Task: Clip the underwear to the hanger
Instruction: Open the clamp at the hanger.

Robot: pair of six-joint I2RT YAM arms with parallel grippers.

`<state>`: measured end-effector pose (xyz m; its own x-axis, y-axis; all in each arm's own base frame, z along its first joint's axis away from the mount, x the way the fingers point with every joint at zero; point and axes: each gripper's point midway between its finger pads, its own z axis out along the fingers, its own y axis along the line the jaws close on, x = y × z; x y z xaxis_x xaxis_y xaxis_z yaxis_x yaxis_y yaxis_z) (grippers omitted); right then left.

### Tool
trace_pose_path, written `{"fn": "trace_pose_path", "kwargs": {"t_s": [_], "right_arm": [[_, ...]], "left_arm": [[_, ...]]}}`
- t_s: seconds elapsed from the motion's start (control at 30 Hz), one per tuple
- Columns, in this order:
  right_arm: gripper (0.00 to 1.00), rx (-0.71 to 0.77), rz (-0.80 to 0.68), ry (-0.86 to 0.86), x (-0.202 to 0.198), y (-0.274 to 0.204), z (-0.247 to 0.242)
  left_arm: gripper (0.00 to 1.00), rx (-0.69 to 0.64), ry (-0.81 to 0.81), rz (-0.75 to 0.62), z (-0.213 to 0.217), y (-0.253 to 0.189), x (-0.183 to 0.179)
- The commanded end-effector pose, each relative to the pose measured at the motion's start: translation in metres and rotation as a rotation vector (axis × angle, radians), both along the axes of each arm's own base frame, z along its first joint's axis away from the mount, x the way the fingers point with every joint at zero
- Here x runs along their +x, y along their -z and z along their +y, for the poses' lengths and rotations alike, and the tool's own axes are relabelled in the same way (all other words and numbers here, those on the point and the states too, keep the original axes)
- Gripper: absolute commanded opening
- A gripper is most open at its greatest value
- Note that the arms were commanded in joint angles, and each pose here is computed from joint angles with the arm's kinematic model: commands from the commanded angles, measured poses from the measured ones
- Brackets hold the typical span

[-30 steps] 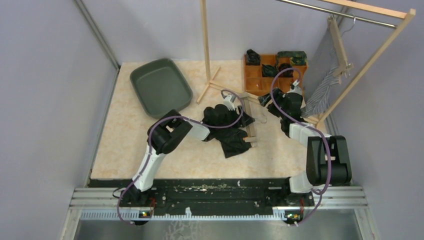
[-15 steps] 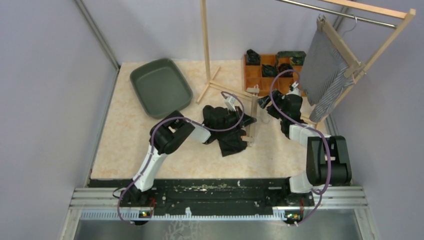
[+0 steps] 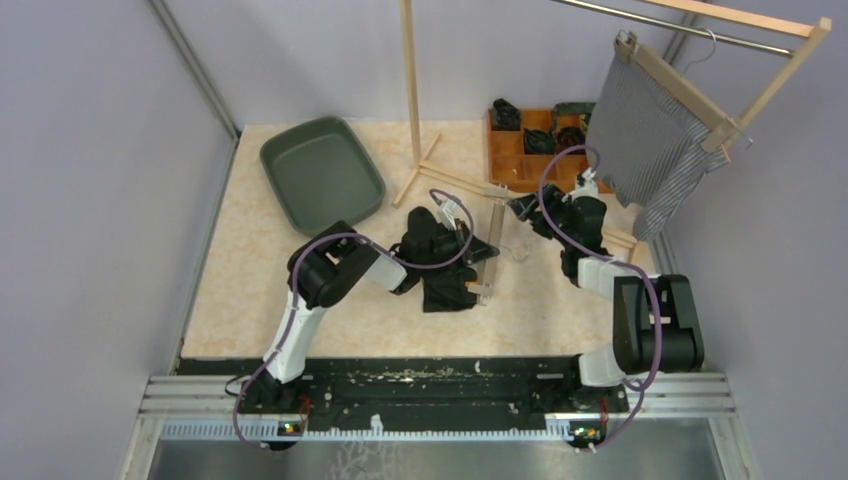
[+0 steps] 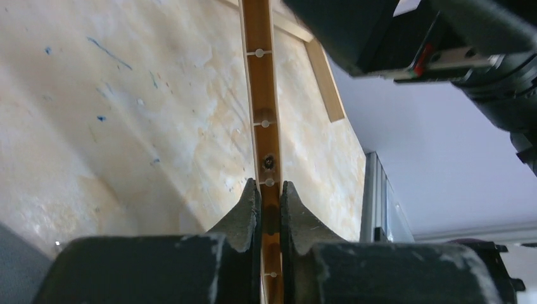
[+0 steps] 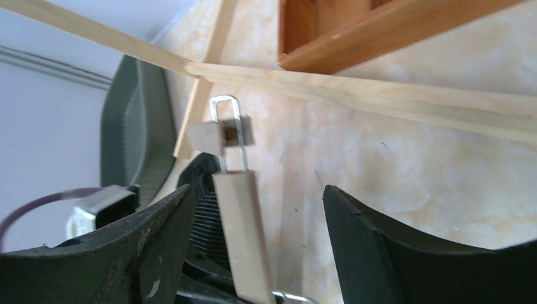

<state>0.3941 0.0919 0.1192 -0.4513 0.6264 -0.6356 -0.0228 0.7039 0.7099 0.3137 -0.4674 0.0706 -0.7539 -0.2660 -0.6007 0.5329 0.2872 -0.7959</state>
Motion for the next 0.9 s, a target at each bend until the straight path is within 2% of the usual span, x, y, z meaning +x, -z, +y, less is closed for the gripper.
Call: {"fn": "trace_pose_path", "kwargs": {"t_s": [0.0,0.4,0.87], "right_arm": [[0.74,0.048,-0.203,-0.058,0.01,-0.054,0.009],[0.74,0.084,-0.231,-0.108,0.01,-0.057,0.018],[0.73,0.091,-0.207,-0.122,0.004,-0.043,0.02]], "left_arm": [[0.0,-0.038,0.092,0.0,0.004,-0.004,-0.022],[0.0,-0.123,0.202,0.01,0.008,-0.022,-0.05],[0.0,-0.169,0.222,-0.008,0.009,-0.043,-0.054]]}}
